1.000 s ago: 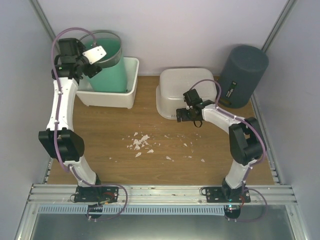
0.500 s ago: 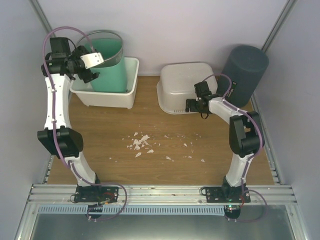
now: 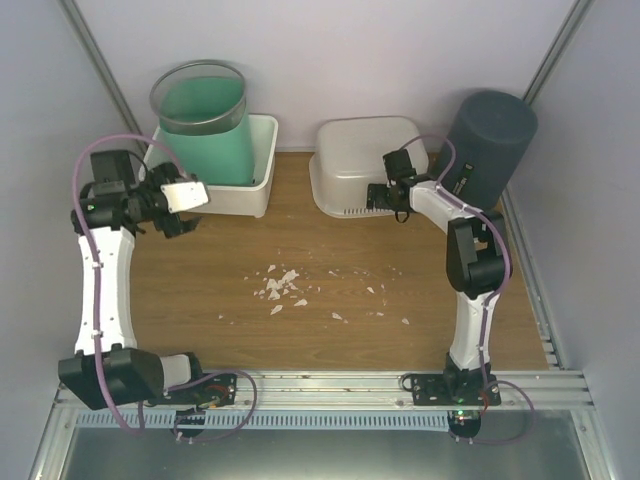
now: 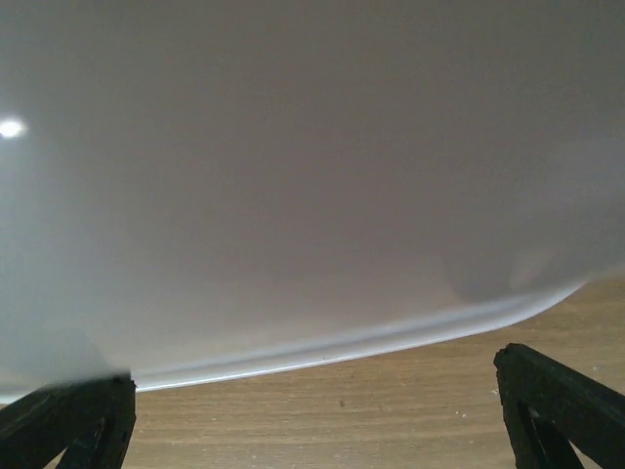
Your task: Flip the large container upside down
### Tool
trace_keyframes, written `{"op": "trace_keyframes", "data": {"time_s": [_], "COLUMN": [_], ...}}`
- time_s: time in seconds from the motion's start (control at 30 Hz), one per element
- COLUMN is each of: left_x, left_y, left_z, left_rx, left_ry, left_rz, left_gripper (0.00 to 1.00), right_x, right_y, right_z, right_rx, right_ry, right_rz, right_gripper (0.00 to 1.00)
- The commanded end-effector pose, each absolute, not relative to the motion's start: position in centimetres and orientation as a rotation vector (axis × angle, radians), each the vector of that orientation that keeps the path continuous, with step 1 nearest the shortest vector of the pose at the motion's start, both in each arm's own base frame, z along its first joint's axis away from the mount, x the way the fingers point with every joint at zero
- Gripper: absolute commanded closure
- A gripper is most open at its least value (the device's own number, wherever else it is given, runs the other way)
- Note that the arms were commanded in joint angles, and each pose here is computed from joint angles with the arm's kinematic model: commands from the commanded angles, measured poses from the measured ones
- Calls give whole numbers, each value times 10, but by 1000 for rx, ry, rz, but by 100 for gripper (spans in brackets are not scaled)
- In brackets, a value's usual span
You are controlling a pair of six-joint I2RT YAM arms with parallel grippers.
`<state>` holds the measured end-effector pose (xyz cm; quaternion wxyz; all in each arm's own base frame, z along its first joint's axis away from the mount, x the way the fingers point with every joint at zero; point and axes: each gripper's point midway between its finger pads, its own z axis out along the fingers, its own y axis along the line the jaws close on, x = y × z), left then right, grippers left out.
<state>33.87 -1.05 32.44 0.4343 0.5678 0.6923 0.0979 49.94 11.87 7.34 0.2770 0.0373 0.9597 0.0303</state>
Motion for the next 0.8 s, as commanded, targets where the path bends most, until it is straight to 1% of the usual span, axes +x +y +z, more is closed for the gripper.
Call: {"op": "trace_keyframes", "data": {"time_s": [0.0,0.1,0.17,0.27,0.37,0.47,0.7,0.77], "left_x": [335,339,350,362,379,393,418,431], "left_y": [-4,1,8,8,13,17,24,27], "left_z": [267,245,236,225,220,215,186,183], "left_rx": [1551,1584,1589,1615,1623,1629,1653,1629], "left_ry": [1735,1741,1740,1745,1753,1760,1831,1830], "left_rz": [254,281,308,256,239,235,165,183], "left_gripper": [2,2,2,2,2,2,3,3], "right_x": [512,504,493,475,463,453,439,434], "right_y": [113,129,148,177,193,202,208,208], "right_z": [67,70,74,78,88,94,93,92], "right_rx": [174,178,134,59,-1,-58,-116,-124], "right_ry": [2572,2569,2567,2571,2564,2567,2584,2587], "right_rz": [58,123,155,208,226,234,233,232], "right_gripper": [0,0,0,0,0,0,0,0]}}
